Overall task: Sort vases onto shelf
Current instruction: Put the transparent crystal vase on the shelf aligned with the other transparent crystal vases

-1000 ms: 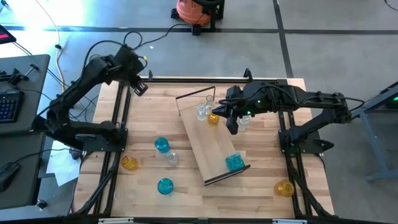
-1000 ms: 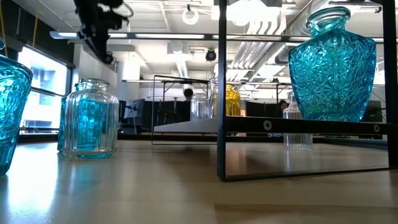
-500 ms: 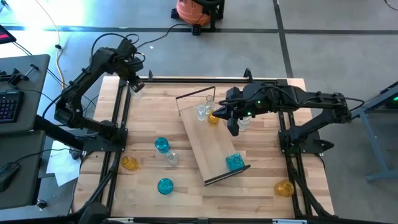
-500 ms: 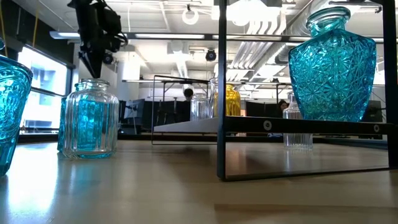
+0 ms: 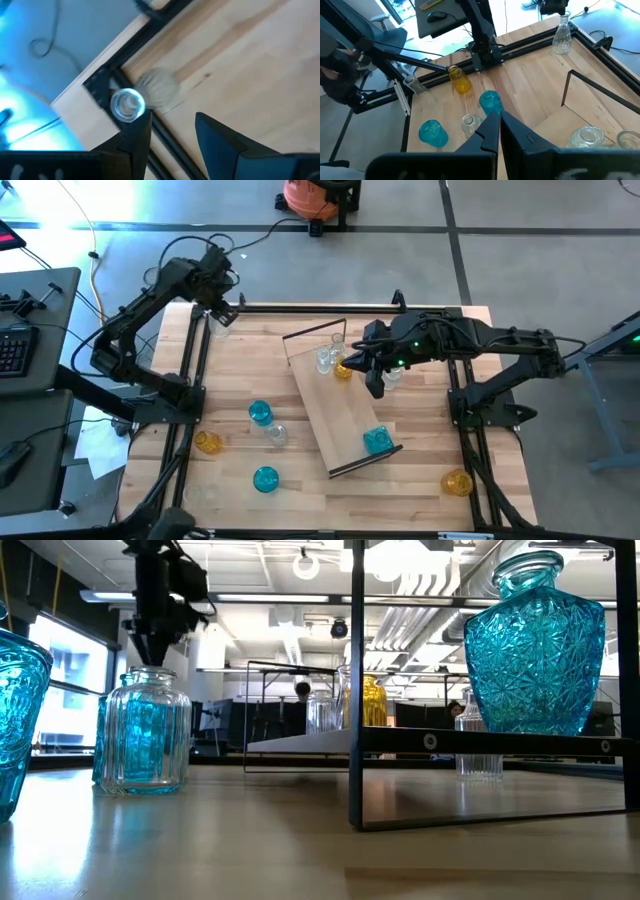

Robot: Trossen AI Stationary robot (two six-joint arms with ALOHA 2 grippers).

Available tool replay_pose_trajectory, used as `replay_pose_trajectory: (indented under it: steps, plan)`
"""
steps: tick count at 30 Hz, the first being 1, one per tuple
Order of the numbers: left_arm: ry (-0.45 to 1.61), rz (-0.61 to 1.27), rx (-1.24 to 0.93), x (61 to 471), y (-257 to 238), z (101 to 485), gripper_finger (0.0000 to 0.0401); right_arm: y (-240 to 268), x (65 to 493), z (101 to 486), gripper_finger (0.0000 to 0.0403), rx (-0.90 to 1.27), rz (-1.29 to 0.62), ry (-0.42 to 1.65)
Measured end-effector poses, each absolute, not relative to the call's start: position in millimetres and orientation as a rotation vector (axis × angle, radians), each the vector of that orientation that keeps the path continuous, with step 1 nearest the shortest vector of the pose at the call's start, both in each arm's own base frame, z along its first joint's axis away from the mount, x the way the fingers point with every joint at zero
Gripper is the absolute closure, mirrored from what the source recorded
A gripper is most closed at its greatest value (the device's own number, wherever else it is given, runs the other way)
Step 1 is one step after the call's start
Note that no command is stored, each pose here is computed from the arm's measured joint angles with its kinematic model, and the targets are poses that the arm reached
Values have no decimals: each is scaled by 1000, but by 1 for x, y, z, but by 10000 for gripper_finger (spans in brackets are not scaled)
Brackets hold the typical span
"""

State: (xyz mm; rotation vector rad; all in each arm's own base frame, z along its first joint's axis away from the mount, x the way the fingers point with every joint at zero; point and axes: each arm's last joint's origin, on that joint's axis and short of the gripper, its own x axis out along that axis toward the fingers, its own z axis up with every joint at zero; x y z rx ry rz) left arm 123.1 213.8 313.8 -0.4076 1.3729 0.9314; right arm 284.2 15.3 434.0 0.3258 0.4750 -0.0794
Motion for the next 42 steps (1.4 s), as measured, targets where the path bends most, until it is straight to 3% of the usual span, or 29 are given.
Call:
replay_pose_trajectory:
  steps: [5, 13, 42]
  plan:
    - [1463, 1069, -417, 134, 221, 299, 258, 15, 284, 434, 402, 326, -75, 475]
    - [1574, 1076, -469, 142, 232, 276, 258, 16, 284, 433, 402, 326, -71, 489]
    - [1481, 1235, -522, 142, 238, 276, 259, 18, 283, 432, 402, 335, -37, 509]
